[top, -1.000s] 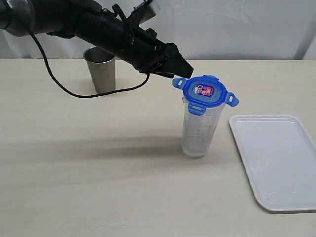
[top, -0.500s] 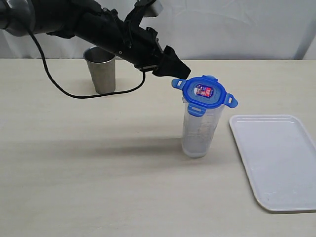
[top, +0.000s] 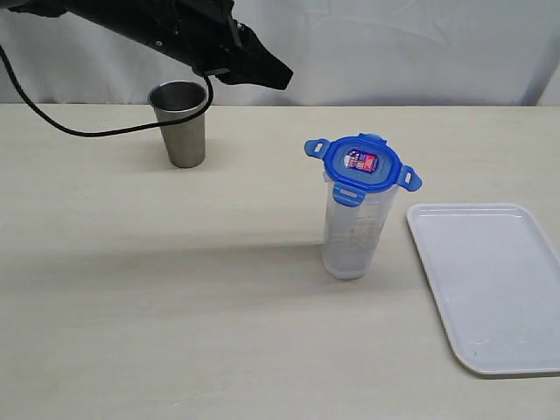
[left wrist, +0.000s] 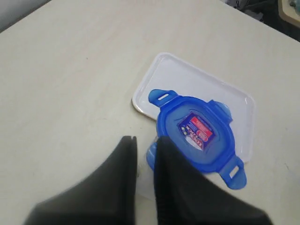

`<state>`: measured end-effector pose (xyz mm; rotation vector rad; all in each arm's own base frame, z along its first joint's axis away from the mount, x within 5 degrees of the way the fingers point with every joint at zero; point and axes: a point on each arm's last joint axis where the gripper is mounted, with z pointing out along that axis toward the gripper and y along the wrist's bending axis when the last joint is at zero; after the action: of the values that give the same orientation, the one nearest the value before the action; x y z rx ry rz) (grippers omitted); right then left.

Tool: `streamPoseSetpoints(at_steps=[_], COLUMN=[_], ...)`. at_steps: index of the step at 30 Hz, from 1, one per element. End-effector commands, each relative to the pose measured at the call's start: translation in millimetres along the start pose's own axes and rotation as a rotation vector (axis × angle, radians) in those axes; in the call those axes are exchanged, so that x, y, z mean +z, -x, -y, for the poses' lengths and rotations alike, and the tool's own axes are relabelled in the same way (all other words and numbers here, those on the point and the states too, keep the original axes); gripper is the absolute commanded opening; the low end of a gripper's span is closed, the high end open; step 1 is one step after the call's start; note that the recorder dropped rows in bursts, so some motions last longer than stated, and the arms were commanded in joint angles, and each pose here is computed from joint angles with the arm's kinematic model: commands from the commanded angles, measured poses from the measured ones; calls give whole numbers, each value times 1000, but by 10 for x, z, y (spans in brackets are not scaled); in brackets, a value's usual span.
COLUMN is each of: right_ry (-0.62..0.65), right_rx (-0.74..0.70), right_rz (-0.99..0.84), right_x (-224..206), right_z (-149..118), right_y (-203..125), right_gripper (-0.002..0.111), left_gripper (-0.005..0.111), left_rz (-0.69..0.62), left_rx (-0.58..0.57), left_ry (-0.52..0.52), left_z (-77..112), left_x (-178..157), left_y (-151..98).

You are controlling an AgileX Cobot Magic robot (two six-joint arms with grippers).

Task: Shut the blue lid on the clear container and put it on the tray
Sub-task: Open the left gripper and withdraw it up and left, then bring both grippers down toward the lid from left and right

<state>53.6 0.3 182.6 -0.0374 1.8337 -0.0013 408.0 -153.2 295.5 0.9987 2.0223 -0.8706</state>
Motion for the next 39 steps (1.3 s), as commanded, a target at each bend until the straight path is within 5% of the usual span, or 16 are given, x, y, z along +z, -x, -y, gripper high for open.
streamPoseSetpoints(at_steps=[1,8,12,17,19,25,32,34,36,39], right_ry=[-3,-3,12,38,46,67,84,98,123,171], right_rx=[3,-6,11,253,369,336,238,169,126,83], right_rz=[6,48,307,588,613,626,351,224,83,-75], right_x=[1,0,-42,-152,-164,-285,-134,-32,99,378], right_z=[1,2,-10,32,59,41,-13,-42,-74,-123], right_y=[-5,32,264,493,508,839,1748,2006,2236,2523], right_gripper=[4,4,4,4,4,4,4,4,4,4], left_gripper=[0,0,0,0,0,0,0,0,0,0], left_rz=[-47,-61,-32,-61,-74,-82,-282,-369,-408,-333], left_rx=[61,145,350,475,445,205,-87,-136,-195,-256], left_ry=[-18,33,-3,266,419,772,1096,1064,921,558], left_z=[69,19,103,-53,-177,-490,-701,-699,-670,-564], left_x=[-81,-80,-18,38,-2,-240,-604,-667,-668,-606], left_y=[14,0,45,109,127,99,-121,-186,-243,-257])
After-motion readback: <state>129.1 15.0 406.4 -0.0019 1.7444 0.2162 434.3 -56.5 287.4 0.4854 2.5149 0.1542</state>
